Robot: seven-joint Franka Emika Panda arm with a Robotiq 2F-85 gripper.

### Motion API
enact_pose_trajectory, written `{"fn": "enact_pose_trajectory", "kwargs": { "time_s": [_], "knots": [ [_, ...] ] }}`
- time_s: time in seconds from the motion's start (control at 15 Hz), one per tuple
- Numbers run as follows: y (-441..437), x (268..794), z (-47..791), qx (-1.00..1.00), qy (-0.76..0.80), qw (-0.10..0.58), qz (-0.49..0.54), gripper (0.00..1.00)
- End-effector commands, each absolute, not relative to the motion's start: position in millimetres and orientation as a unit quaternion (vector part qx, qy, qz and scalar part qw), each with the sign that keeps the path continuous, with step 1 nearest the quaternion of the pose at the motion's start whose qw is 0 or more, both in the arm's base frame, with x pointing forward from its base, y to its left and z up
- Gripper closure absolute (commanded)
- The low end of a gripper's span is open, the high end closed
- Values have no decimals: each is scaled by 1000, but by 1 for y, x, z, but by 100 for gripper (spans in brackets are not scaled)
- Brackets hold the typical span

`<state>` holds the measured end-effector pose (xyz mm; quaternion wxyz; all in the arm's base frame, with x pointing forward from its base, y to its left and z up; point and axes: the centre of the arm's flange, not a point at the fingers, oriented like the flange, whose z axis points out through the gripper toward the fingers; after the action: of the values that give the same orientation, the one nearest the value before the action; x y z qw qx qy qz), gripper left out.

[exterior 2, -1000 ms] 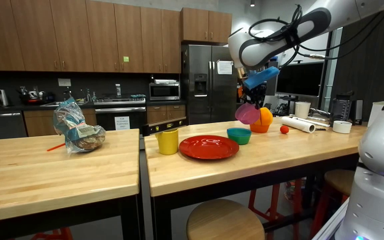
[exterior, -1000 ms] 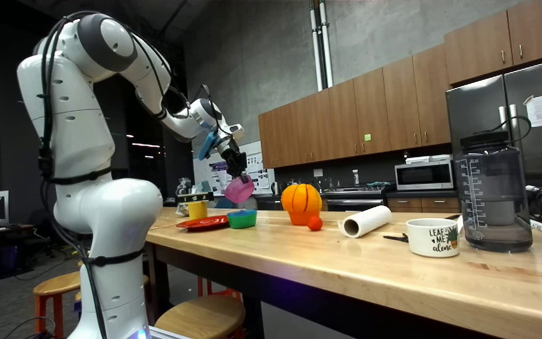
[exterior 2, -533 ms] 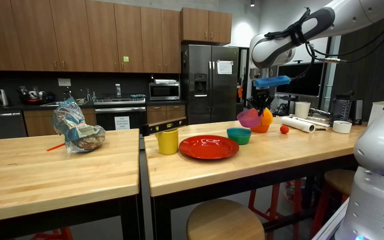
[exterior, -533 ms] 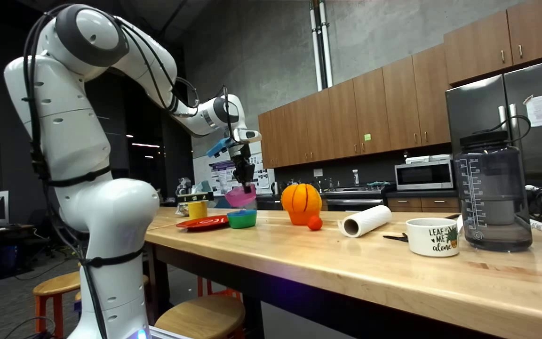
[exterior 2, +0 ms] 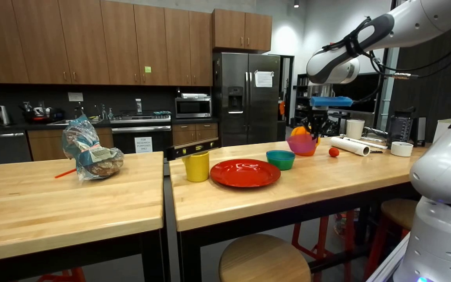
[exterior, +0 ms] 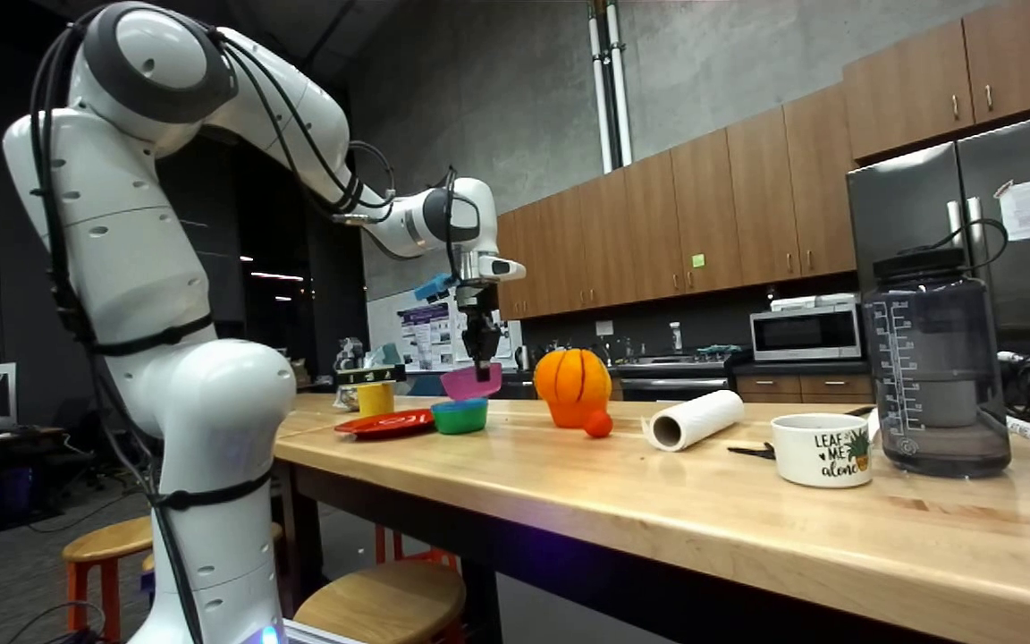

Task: Pour the contents from the pink bowl into the green bowl

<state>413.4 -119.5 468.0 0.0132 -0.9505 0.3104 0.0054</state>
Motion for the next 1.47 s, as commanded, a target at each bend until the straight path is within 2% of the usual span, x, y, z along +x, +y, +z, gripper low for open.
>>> {"fn": "enact_pose_trajectory", "kwargs": {
  "time_s": [0.0,0.93,1.0,1.07,1.2,1.4],
  "knots": [
    [-134,406,455,-944,329,36,6,99],
    [-151,403,411,-929,366,37,36,99],
    [-151,403,410,-929,367,37,37,96],
    [-151,403,409,-929,367,36,38,73],
    [-150,403,408,-929,366,37,39,68],
    [-148,403,412,-930,363,37,36,50]
  ]
}}
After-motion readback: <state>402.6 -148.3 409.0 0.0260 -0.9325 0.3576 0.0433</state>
